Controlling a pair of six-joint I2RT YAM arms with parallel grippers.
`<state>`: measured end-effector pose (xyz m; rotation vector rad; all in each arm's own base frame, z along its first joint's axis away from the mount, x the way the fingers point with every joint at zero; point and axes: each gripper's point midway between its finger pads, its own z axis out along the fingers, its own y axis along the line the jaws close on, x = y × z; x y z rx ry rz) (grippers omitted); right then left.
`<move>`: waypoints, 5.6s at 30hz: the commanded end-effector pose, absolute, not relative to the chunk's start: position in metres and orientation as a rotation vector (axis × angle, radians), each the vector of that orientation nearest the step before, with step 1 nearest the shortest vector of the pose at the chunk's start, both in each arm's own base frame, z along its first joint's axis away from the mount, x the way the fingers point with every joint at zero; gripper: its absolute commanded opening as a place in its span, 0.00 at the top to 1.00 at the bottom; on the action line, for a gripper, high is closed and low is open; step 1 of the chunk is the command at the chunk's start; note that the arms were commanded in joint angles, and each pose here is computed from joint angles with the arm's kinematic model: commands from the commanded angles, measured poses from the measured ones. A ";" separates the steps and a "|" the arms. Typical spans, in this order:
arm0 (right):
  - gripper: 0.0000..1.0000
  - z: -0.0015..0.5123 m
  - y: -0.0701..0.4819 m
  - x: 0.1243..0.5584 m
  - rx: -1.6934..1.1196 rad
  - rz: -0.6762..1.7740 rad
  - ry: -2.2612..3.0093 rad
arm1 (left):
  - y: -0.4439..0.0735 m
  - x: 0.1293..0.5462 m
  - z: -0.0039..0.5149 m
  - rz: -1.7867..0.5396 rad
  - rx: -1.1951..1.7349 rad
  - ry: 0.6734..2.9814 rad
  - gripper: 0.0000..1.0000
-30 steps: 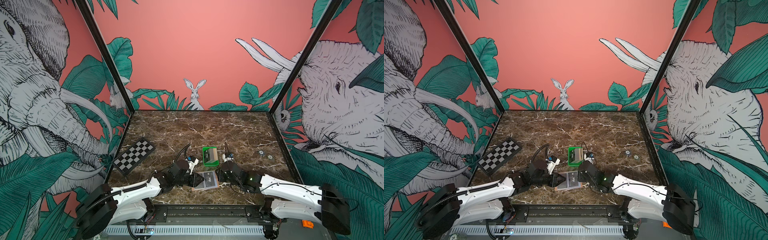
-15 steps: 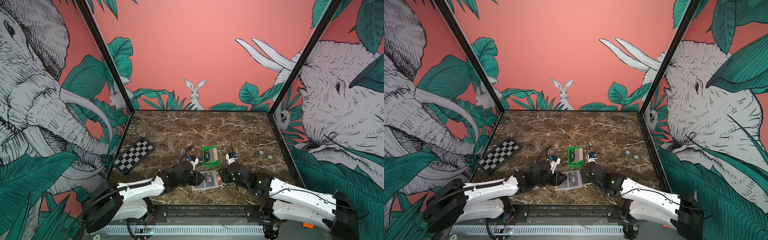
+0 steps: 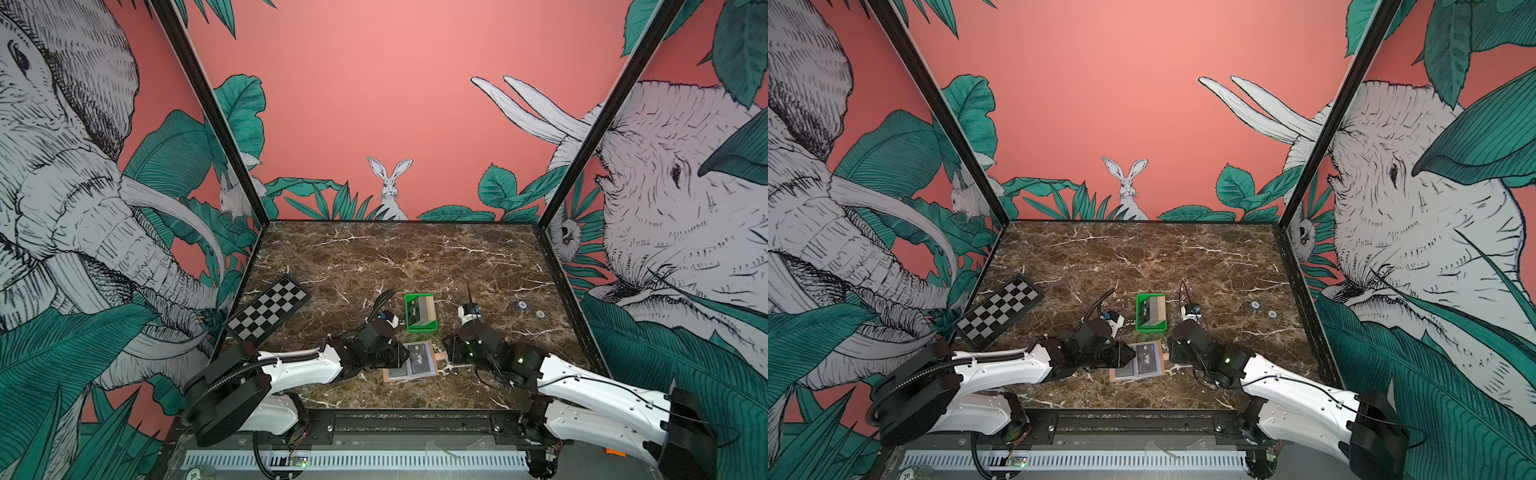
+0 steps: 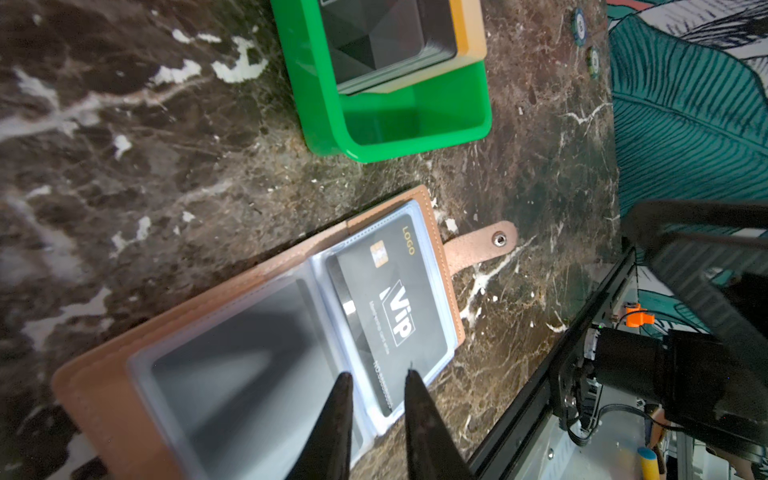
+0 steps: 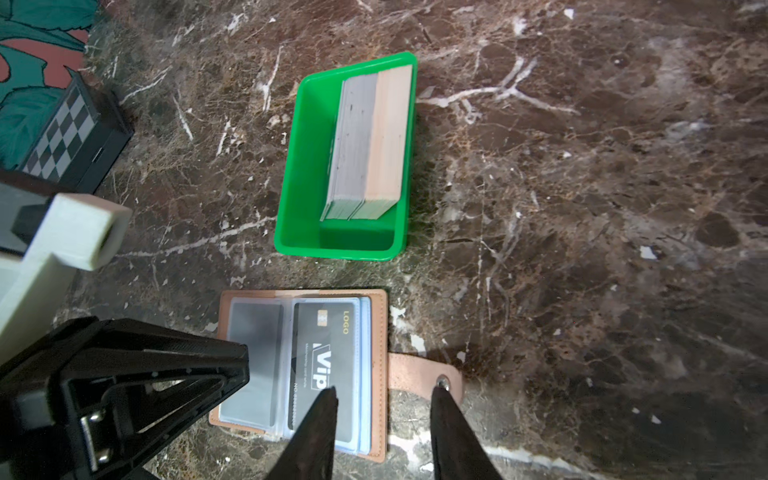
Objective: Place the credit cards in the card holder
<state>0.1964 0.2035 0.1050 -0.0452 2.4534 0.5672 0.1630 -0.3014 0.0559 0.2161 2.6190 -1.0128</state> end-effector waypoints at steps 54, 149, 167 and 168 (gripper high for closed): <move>0.79 0.078 0.226 0.192 -0.087 0.742 2.565 | -0.309 0.166 0.021 -0.853 0.084 2.750 1.00; 0.78 0.065 0.288 0.181 -0.245 1.032 2.571 | -0.312 0.159 0.015 -0.913 0.067 2.732 1.00; 0.66 0.069 0.305 0.175 -0.335 0.897 2.625 | -0.296 0.162 0.052 -1.050 0.015 2.610 1.00; 0.66 0.070 0.307 0.175 -0.336 0.902 2.625 | -0.292 0.163 0.054 -1.055 0.005 2.605 1.00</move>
